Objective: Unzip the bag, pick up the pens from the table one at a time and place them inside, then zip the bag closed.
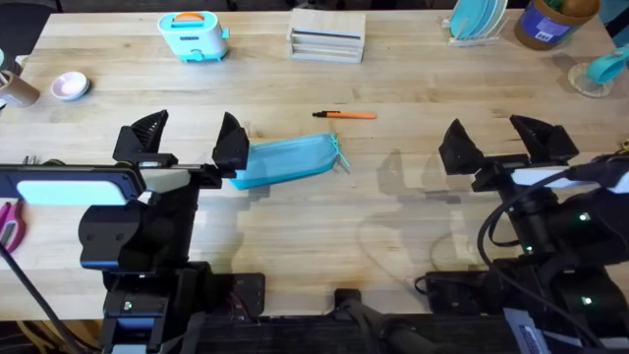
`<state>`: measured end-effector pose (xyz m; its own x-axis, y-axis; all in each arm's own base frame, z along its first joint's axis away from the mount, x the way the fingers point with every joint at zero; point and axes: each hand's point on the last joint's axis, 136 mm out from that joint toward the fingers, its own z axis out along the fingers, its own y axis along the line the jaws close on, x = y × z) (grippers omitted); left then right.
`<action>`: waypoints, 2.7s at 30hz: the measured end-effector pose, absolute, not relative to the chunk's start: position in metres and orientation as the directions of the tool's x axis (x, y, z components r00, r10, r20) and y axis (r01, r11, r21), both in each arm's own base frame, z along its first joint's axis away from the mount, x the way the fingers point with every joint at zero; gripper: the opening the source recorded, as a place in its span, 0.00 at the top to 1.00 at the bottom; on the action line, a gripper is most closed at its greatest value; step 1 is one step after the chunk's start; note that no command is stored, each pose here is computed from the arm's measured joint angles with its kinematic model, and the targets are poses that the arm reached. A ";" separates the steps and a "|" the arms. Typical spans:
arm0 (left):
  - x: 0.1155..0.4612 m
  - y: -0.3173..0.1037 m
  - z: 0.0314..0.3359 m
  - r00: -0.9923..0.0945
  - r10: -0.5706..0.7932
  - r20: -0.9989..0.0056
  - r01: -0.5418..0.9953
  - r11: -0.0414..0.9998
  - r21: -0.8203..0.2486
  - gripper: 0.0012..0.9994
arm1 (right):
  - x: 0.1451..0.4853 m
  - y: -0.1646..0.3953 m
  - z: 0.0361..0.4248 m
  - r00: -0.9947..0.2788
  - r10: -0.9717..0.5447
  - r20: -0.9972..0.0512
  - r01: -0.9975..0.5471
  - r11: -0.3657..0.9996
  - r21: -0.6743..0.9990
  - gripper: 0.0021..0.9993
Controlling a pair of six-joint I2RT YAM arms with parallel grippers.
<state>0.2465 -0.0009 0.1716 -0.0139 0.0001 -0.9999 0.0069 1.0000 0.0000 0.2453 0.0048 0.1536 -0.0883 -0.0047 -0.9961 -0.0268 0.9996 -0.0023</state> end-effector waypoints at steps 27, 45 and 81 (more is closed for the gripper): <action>0.246 -0.001 0.171 -0.019 0.000 -1.000 0.007 1.000 0.000 0.01 | 0.245 0.005 0.152 -0.097 0.008 -0.995 -0.026 1.000 0.010 0.00; 0.202 0.004 0.242 -0.227 0.118 -0.967 0.005 0.993 0.120 0.01 | 0.217 0.036 0.202 -0.491 0.028 -0.871 -0.166 0.978 0.125 0.00; 0.191 0.009 0.240 -0.688 0.614 -0.387 0.504 0.788 0.355 0.01 | 0.253 0.041 0.261 -0.781 0.020 -0.624 -0.132 0.972 0.197 0.00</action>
